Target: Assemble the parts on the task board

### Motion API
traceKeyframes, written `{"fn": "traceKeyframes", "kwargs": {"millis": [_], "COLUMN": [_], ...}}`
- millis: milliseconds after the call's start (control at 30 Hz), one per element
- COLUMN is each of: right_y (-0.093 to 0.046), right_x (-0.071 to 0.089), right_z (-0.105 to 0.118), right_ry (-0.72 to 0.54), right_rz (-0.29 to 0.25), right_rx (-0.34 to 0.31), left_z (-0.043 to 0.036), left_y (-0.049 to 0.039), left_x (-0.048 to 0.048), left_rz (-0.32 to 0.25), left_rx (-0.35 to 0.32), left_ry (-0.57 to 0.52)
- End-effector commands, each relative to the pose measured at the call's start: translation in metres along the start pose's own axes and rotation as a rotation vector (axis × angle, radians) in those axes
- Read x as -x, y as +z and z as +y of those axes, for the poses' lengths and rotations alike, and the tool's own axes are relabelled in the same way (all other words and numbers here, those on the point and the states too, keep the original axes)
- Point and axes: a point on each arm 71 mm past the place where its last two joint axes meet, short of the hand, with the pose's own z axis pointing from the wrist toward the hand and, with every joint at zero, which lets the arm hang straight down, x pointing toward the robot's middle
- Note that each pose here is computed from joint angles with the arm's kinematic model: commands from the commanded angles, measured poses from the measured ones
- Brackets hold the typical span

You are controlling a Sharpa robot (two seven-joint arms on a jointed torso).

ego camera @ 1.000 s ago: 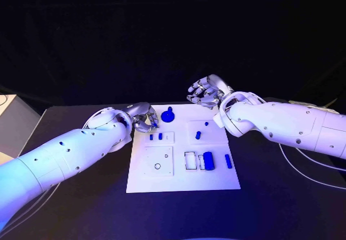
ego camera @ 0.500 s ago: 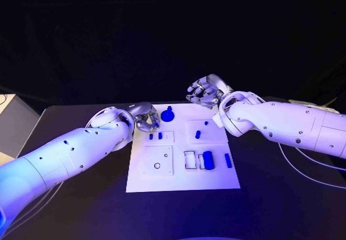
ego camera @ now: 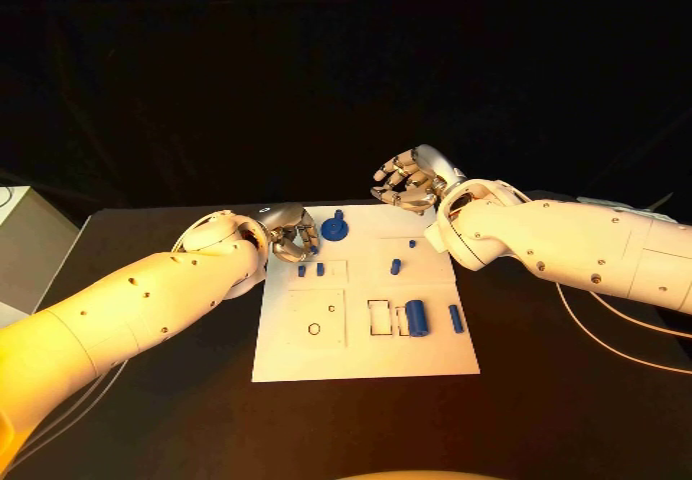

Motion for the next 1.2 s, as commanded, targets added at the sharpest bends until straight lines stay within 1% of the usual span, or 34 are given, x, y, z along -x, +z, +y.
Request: {"fn": "traceKeyframes", "kwargs": {"millis": [33,533,933,1200], "right_y": [-0.0002,0.0000,-0.0002,-0.0003], "right_x": [-0.0006,-0.0009,-0.0013,-0.0011], "right_z": [0.0010,0.0010,0.0013,0.0011], "right_ry": [-0.007,-0.008,-0.008,-0.008], "right_rz": [0.007,0.009,0.013,0.013], "right_rx": [0.010,0.010,0.011,0.010], "left_z": [-0.0009,0.0001,0.0034,0.0008], "left_y": [-0.0003,0.0005,0.0011,0.0000], "left_x": [-0.0043,-0.0046,-0.0087,-0.0087], "left_rz": [0.045,0.037,0.047,0.028], "left_rx": [0.007,0.013,0.023,0.009], "left_ry": [0.013,0.016,0.019,0.006]}}
